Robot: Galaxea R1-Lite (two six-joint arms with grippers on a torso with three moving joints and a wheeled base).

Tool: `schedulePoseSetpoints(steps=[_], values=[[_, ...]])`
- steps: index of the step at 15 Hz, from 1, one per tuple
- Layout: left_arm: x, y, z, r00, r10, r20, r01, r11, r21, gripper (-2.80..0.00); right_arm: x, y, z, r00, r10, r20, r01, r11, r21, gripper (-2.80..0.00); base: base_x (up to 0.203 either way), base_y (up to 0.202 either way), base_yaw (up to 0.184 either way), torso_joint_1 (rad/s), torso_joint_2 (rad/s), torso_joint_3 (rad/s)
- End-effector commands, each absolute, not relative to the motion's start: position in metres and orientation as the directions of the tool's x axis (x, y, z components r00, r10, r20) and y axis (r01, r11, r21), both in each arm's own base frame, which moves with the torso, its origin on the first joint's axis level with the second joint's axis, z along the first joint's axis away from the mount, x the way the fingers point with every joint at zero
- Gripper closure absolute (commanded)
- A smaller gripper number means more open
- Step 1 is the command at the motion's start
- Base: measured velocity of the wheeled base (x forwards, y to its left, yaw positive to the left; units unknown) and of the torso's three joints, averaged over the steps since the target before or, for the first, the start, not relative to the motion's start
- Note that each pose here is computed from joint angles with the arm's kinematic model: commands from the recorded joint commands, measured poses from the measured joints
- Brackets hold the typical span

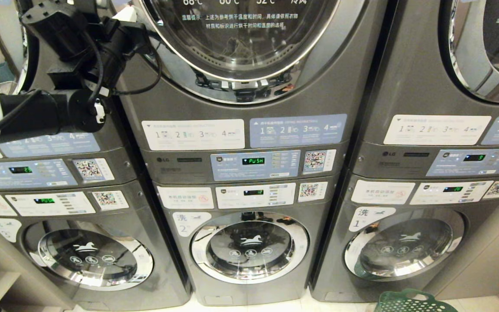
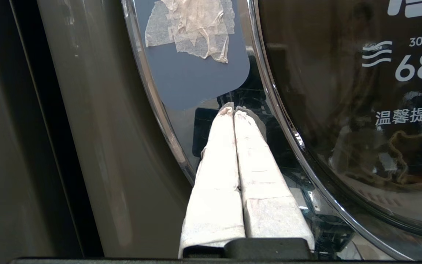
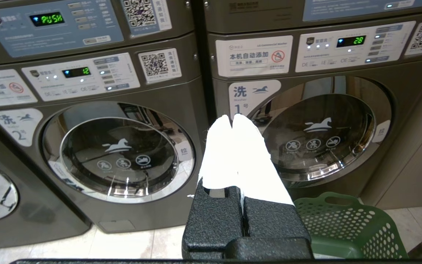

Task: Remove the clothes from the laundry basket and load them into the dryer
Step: Close the dryer

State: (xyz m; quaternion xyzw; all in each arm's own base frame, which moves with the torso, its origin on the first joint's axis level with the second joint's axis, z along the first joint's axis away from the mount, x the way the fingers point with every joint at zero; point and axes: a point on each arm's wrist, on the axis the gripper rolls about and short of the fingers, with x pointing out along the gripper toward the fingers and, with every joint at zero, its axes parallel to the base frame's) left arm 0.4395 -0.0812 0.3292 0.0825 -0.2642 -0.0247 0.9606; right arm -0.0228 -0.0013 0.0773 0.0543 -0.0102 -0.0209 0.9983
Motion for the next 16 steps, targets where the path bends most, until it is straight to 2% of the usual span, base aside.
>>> schedulePoseSetpoints(steps=[1,4,7,12,14,16], values=[[0.446,-0.082,0.32,0.868,-0.09,0.489,0.004,0.985,0.175,0.0,-0.023,-0.001,0.077,0.999,-0.043,0.018,0.041,0.993,0.109,0.0,0.0,0.0,0.0,0.0,0.0,0.0],[0.439,-0.082,0.329,0.855,-0.09,0.511,0.002,0.985,0.17,0.0,-0.023,-0.001,0.077,0.999,-0.043,0.017,0.041,0.993,0.108,0.0,0.0,0.0,0.0,0.0,0.0,0.0],[0.396,-0.078,0.381,0.79,-0.079,0.608,-0.016,0.989,0.149,0.0,-0.023,-0.001,0.077,0.999,-0.043,0.017,0.041,0.993,0.107,0.0,0.0,0.0,0.0,0.0,0.0,0.0],[0.251,-0.055,0.49,0.635,-0.039,0.772,-0.11,0.984,0.14,0.0,-0.023,-0.001,0.077,0.999,-0.043,0.012,0.041,0.994,0.103,0.0,0.0,0.0,0.0,0.005,0.01,0.0],[0.182,-0.04,0.517,0.602,-0.03,0.798,-0.133,0.982,0.137,0.0,-0.023,-0.001,0.077,0.999,-0.044,0.012,0.043,0.994,0.103,0.0,0.0,0.0,0.0,0.0,0.0,0.0],[0.125,-0.027,0.519,0.631,-0.036,0.775,-0.133,0.979,0.154,0.0,-0.023,-0.001,0.077,0.999,-0.043,0.012,0.041,0.994,0.103,0.0,0.0,0.0,0.0,0.0,0.0,0.0]])
